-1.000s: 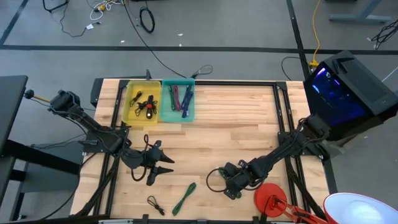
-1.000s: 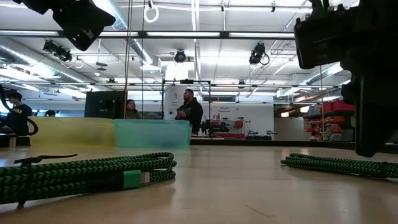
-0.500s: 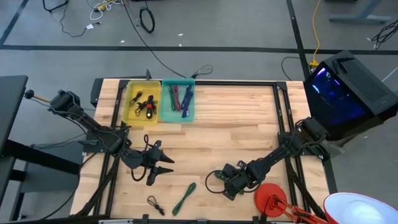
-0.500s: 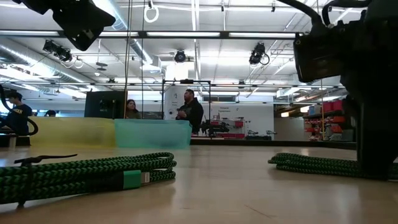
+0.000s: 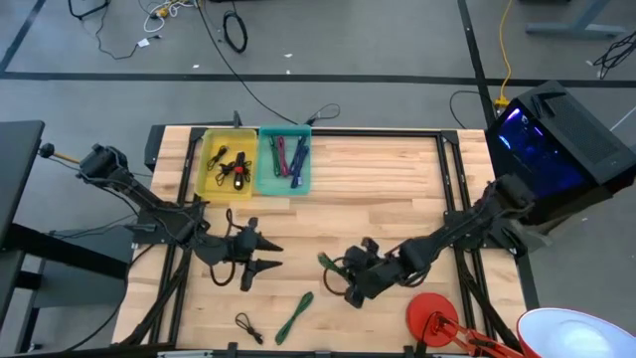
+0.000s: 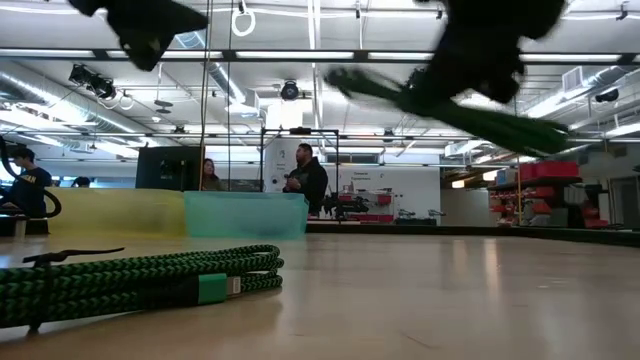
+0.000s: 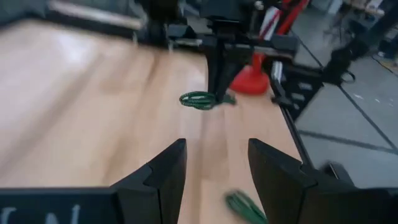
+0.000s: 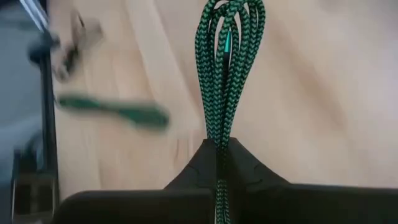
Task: Pick & Place USB Port
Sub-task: Put the green charger cable into the green bin
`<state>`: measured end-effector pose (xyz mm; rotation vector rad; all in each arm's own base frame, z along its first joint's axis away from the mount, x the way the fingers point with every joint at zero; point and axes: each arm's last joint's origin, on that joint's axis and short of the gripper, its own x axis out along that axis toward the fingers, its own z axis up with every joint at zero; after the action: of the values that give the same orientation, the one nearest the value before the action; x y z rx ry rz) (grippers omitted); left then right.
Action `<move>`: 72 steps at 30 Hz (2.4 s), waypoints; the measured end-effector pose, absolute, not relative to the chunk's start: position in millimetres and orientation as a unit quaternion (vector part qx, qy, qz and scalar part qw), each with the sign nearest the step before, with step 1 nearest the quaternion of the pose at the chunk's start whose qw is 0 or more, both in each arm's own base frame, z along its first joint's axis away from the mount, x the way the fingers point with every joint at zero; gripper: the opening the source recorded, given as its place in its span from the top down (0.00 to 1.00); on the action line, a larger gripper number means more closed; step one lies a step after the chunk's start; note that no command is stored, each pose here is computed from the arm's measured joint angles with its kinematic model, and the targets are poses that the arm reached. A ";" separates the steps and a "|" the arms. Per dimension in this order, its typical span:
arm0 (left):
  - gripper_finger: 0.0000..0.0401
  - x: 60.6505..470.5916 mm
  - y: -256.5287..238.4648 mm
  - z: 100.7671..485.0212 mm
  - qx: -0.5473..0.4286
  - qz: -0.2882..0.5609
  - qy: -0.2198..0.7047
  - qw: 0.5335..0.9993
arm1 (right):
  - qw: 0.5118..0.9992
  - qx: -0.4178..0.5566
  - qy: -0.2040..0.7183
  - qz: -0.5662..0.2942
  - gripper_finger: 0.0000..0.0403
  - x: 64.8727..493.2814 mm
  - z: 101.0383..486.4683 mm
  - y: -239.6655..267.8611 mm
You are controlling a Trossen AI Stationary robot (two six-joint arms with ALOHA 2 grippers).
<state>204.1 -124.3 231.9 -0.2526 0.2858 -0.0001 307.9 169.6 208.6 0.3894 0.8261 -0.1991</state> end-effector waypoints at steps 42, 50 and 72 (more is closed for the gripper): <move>0.95 259.7 -96.5 256.4 -0.079 -0.058 -0.143 0.985 | 0.996 0.045 0.065 -0.035 0.96 353.1 294.0 148.8; 0.95 248.2 -75.1 264.7 -0.044 0.033 -0.071 0.996 | 0.992 0.037 0.112 -0.039 0.78 351.3 284.3 148.0; 0.95 212.9 95.0 250.3 -0.123 0.293 0.083 0.944 | 0.985 0.118 0.101 0.077 0.69 371.1 220.9 206.0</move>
<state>212.9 95.0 250.3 -0.2504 0.1693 0.5973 371.1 206.0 220.9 0.2376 0.2028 0.1550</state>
